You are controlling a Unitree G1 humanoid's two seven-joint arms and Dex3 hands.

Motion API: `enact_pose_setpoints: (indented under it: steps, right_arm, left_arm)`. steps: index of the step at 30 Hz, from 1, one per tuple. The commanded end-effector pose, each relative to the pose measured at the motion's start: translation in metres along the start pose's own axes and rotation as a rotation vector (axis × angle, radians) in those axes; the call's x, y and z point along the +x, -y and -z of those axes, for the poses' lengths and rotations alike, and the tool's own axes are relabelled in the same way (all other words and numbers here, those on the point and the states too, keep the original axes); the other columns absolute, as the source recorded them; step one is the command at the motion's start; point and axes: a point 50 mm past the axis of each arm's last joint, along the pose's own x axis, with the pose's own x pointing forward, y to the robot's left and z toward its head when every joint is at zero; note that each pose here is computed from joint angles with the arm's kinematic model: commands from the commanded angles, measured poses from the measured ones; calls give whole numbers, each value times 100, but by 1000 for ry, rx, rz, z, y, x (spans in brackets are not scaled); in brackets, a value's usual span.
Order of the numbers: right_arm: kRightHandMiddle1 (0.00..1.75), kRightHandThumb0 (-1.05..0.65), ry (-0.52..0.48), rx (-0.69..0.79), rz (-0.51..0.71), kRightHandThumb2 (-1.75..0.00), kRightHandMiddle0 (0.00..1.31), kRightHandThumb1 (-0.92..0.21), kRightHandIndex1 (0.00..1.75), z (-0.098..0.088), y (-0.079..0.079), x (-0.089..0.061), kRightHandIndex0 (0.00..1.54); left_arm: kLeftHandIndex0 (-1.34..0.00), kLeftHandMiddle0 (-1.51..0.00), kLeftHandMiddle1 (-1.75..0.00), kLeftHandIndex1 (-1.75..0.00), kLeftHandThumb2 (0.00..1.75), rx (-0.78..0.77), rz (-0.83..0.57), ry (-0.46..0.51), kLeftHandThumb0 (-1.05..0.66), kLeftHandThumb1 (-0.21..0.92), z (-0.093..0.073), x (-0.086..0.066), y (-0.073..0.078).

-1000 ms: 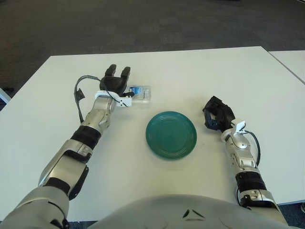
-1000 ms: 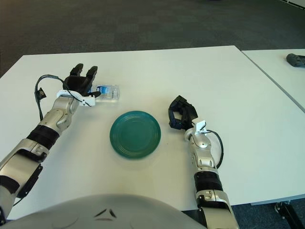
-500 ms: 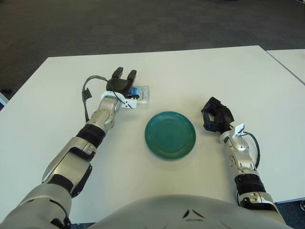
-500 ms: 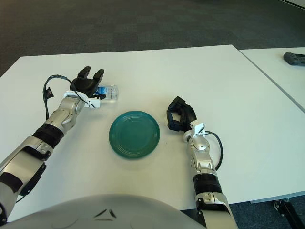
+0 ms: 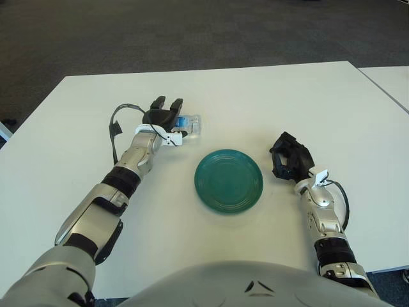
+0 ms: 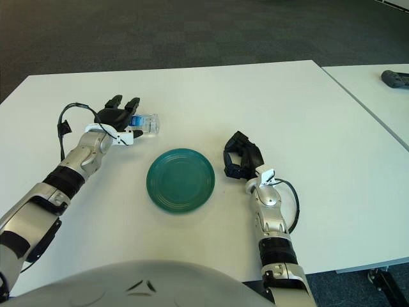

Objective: Put the bottle into the plate.

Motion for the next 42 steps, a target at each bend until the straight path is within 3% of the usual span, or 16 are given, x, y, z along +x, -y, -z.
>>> enact_pose_setpoints:
  steps: [1,14,36,40,42]
  right_arm:
    - [175,-46,-81,47,-6,-121,55,-40,175,15,-3,-10,115]
    - [175,-46,-57,72,-16,-122,56,-39,175,12,-8,-14,116]
    - [175,-47,-3,131,-48,-129,60,-34,175,0,-27,-29,111]
    - [175,-48,17,140,-61,-130,61,-32,175,-2,-32,-33,112]
    - [175,-48,24,142,-66,-131,61,-32,175,-4,-33,-35,112]
  left_arm:
    - [0,0,0,0,62,14,6,-7,-105,92,3,2,-1]
    - [0,0,0,0,63,58,25,-10,-105,92,3,3,7]
    - [-7,-9,-2,-7,55,187,124,-78,-105,92,11,11,36]
    - [-2,-18,-3,-28,53,243,161,-75,-105,92,10,14,41]
    - [-1,-28,-6,-59,50,269,176,-75,-105,92,11,15,42]
